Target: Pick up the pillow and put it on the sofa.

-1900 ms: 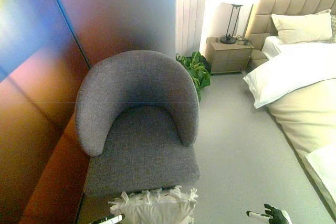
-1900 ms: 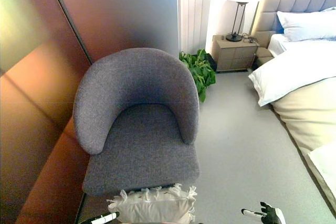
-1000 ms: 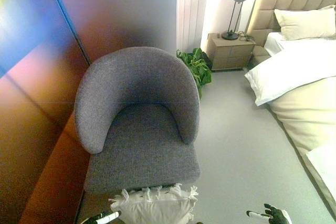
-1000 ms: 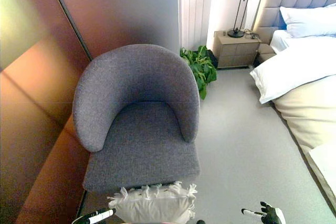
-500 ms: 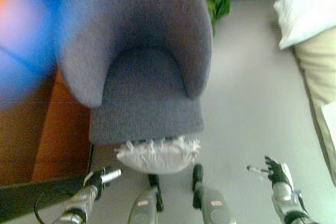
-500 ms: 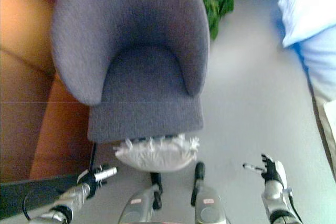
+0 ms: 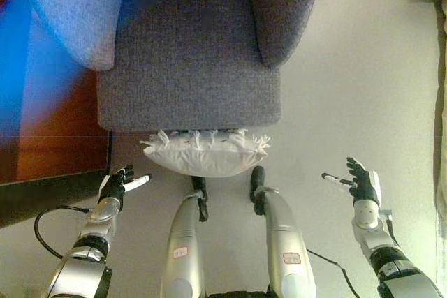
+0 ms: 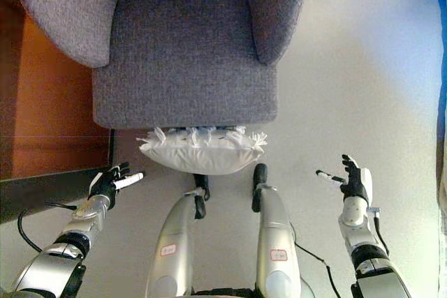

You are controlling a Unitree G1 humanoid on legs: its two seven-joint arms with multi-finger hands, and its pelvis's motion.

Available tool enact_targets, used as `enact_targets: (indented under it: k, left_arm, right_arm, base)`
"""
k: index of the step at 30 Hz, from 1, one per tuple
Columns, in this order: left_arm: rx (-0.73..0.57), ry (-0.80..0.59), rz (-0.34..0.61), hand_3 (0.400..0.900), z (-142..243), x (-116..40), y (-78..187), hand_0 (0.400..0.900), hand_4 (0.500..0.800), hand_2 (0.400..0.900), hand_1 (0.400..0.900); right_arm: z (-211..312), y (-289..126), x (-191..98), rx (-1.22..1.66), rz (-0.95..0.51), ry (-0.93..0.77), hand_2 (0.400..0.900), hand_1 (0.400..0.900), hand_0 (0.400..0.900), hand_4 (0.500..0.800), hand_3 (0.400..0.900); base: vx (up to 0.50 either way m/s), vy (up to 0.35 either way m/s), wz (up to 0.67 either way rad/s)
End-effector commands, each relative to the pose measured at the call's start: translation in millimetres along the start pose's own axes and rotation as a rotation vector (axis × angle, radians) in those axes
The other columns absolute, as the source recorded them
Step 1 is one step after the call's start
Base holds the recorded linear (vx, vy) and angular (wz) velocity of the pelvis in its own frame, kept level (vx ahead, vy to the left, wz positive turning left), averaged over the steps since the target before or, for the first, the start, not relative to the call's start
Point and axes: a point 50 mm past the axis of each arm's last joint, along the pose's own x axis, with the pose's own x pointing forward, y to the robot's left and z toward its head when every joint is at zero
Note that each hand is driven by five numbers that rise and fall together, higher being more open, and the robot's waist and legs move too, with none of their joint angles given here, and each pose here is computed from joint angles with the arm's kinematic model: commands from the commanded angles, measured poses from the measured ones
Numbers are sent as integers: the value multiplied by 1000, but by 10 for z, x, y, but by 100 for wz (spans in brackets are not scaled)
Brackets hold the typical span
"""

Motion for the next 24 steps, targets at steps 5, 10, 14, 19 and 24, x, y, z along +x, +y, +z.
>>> enact_targets:
  k: [5,10,14,19,24]
  left_arm:
    - [-39,-102,74,900,321,36,262,900,800,900,900]
    - [-124,-153,58,900,596,90,253,900,800,900,900]
    - [-149,-200,27,900,753,109,199,900,800,900,900]
    - [-205,-256,-35,900,891,108,98,900,800,900,900]
    - [-287,-261,-73,900,938,115,20,900,800,900,900]
  right_arm:
    - [83,-237,12,-6,-86,-54,900,900,900,800,900]
    - [-6,-246,-29,-1,-75,-39,900,900,900,800,900]
    - [-78,-179,-85,7,-53,-25,900,900,900,800,900]
    - [-162,-108,-172,17,-25,-11,900,900,900,800,900]
    - [-227,-37,-240,23,-6,-3,900,900,900,800,900]
  base:
    - [25,-36,-8]
    - [54,-77,-4]
    - [79,-84,-1]
    - [13,-79,0]
    - [17,-58,-1]
